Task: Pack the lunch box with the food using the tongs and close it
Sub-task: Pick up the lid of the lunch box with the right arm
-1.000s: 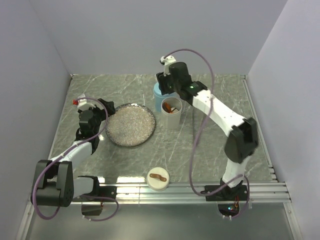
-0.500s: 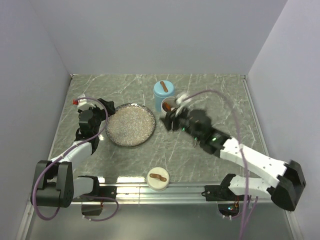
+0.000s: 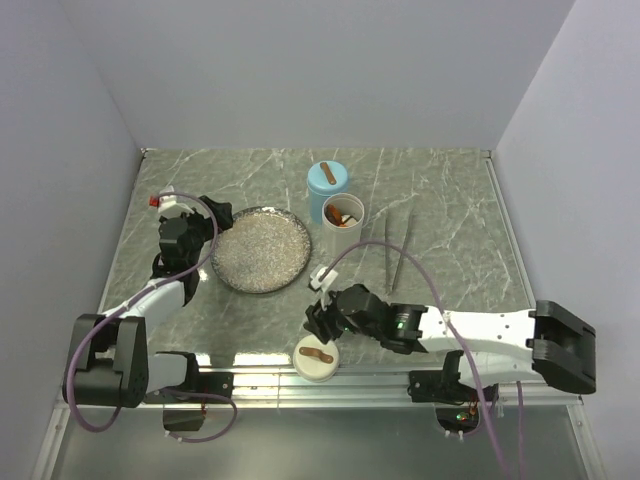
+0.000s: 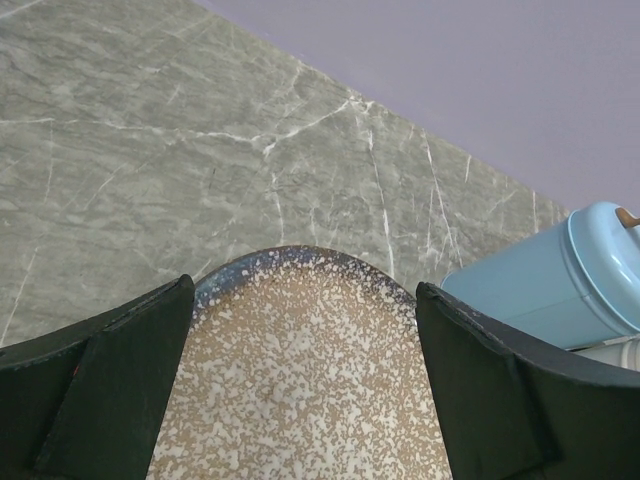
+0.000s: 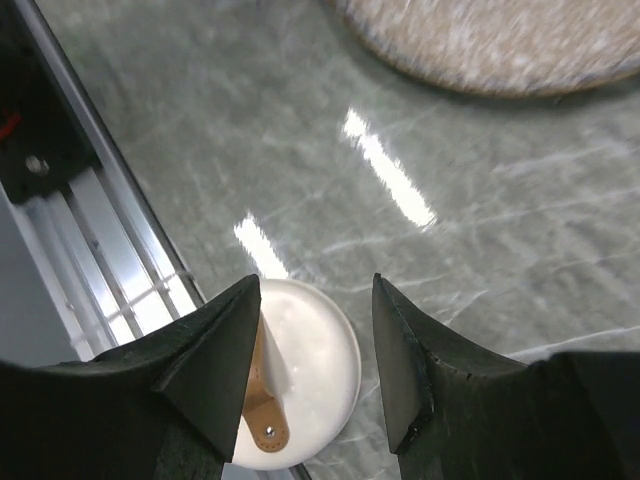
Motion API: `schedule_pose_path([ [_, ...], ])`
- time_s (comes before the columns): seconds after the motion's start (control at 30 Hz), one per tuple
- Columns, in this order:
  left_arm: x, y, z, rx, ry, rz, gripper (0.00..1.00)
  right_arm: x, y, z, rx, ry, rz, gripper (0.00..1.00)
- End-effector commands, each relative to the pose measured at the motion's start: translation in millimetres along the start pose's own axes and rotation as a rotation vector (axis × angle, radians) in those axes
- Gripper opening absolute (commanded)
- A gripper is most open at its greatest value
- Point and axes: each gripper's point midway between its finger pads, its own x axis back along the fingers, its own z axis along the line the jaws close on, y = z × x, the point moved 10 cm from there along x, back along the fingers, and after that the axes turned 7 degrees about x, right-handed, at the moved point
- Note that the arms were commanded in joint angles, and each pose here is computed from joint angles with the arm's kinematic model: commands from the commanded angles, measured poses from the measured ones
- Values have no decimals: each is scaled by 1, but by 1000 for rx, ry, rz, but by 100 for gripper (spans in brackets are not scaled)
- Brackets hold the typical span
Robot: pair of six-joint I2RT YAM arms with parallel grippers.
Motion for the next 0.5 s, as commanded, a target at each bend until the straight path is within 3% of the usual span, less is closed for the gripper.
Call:
schedule_pose_path([
  [0.0, -8, 15, -13, 1, -59, -38, 99, -8, -18, 6, 0, -6, 58, 56],
  [0.47, -6, 17, -14, -8, -57, -34, 99, 0, -41, 30, -9, 89, 95, 56],
])
